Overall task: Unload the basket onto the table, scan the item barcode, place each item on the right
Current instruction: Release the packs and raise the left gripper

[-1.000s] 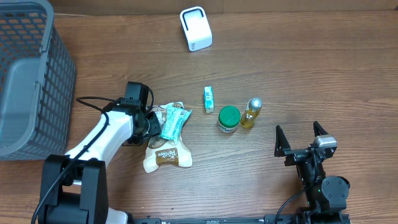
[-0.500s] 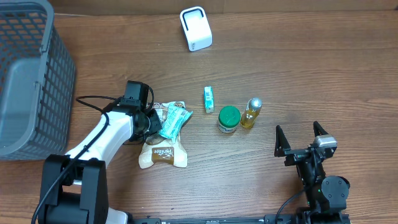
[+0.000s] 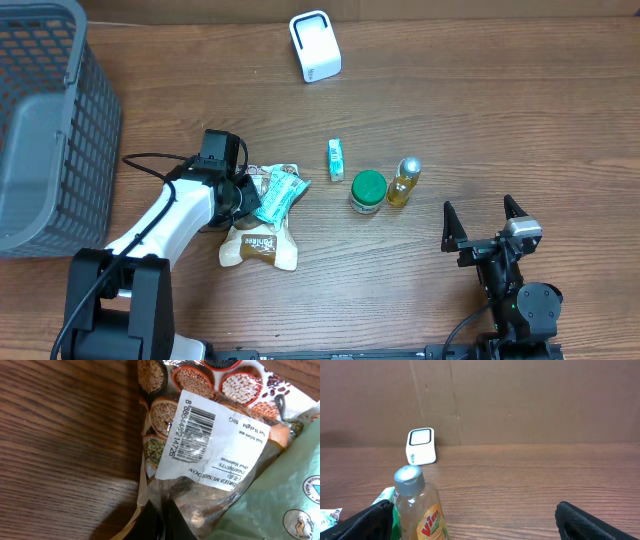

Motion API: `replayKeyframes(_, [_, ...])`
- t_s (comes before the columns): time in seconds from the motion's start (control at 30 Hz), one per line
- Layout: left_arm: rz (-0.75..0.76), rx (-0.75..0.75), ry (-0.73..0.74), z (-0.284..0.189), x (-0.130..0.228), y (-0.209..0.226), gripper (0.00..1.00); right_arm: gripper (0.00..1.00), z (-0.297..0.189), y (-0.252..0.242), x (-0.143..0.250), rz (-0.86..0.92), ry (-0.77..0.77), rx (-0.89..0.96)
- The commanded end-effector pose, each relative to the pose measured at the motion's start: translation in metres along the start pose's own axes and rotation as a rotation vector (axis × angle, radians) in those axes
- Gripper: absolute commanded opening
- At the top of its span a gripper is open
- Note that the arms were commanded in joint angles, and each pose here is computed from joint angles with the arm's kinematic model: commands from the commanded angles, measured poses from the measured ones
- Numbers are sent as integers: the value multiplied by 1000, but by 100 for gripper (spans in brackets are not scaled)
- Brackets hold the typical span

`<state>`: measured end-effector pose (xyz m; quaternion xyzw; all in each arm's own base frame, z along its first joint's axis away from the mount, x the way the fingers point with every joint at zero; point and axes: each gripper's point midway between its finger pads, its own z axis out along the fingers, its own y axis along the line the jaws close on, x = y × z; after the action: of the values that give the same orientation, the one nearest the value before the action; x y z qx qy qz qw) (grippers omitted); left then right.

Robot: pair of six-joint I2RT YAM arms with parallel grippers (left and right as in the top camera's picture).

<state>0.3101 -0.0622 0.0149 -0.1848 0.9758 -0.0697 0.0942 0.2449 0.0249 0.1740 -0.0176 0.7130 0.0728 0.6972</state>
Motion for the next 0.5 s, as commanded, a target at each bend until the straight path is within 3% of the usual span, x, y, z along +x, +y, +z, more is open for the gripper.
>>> replayKeyframes(0.0, [59,-44,-22,5,-2,11,4,100,0,-2,3,4,-1,8])
replayKeyframes(0.13, [165,-62,-96,3,-21,13,4,100,0,-2,3,4,-1,8])
replayKeyframes(0.27, [129,-173,-218,-6,-53,35,4,100,0,-2,3,4,-1,8])
replayKeyframes(0.47, [79,-126,-282,-22,-84,33,6,100,0,-2,3,4,-1,8])
